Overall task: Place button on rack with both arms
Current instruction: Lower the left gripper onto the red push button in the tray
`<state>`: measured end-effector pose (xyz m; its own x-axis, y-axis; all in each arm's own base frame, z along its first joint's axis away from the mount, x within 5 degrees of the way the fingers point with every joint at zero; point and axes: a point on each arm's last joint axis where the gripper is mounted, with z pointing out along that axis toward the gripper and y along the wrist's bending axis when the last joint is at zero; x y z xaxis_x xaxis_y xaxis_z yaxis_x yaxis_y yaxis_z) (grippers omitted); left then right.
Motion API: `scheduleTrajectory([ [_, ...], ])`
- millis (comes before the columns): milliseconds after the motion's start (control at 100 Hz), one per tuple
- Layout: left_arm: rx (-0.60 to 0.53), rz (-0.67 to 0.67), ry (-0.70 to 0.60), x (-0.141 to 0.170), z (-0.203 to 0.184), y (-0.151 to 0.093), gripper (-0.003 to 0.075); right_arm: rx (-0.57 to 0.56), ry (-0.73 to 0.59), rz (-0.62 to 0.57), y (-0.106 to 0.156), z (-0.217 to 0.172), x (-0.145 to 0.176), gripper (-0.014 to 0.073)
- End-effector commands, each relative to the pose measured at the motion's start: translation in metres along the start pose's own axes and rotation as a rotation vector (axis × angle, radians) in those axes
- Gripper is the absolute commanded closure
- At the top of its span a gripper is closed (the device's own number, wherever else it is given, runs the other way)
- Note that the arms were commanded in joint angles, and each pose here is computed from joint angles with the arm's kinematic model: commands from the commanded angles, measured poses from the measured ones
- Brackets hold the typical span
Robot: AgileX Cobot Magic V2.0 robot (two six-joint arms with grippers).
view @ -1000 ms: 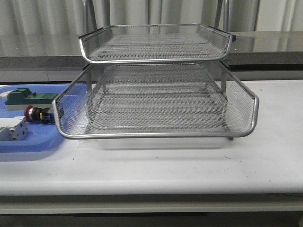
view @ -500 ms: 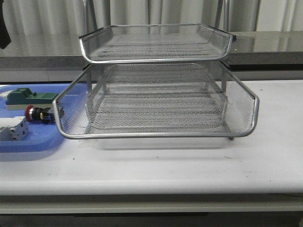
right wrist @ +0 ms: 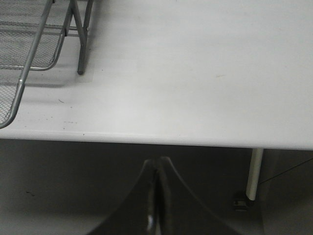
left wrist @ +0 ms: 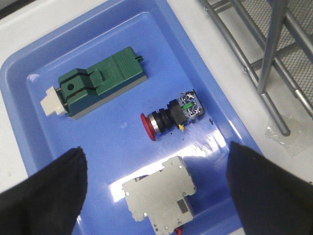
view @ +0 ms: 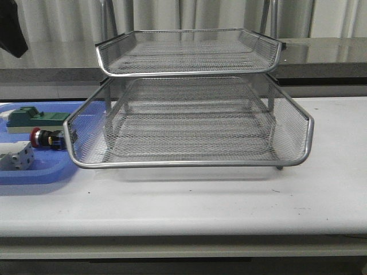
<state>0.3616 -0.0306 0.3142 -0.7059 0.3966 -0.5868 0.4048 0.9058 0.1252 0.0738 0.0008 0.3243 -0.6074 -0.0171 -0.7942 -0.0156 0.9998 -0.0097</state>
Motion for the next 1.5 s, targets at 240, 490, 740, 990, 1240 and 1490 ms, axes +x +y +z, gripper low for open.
scheduleTrajectory([
  [240, 0.104, 0.343, 0.035, -0.039, 0.027, 0.008, 0.0153, 0.004, -0.089, -0.009, -0.001, -0.006, -0.013, 0.0663],
  [490, 0.16, 0.503, 0.075, -0.044, 0.072, 0.013, 0.0153, 0.004, -0.089, -0.009, -0.001, -0.006, -0.013, 0.0663],
  [740, 0.203, 0.565, 0.112, -0.035, 0.106, 0.013, 0.0153, 0.004, -0.089, -0.009, -0.001, -0.006, -0.013, 0.0663],
  [990, 0.261, 0.571, 0.095, -0.028, 0.133, 0.008, 0.0153, 0.004, -0.089, -0.009, -0.001, -0.006, -0.013, 0.0663],
  [1240, 0.256, 0.569, 0.101, -0.023, 0.151, 0.009, 0.0153, 0.004, -0.091, -0.009, -0.001, -0.006, -0.013, 0.0663],
  [1490, 0.271, 0.562, 0.124, -0.015, 0.167, 0.008, 0.0153, 0.004, -0.091, -0.009, -0.001, -0.006, -0.013, 0.0663],
])
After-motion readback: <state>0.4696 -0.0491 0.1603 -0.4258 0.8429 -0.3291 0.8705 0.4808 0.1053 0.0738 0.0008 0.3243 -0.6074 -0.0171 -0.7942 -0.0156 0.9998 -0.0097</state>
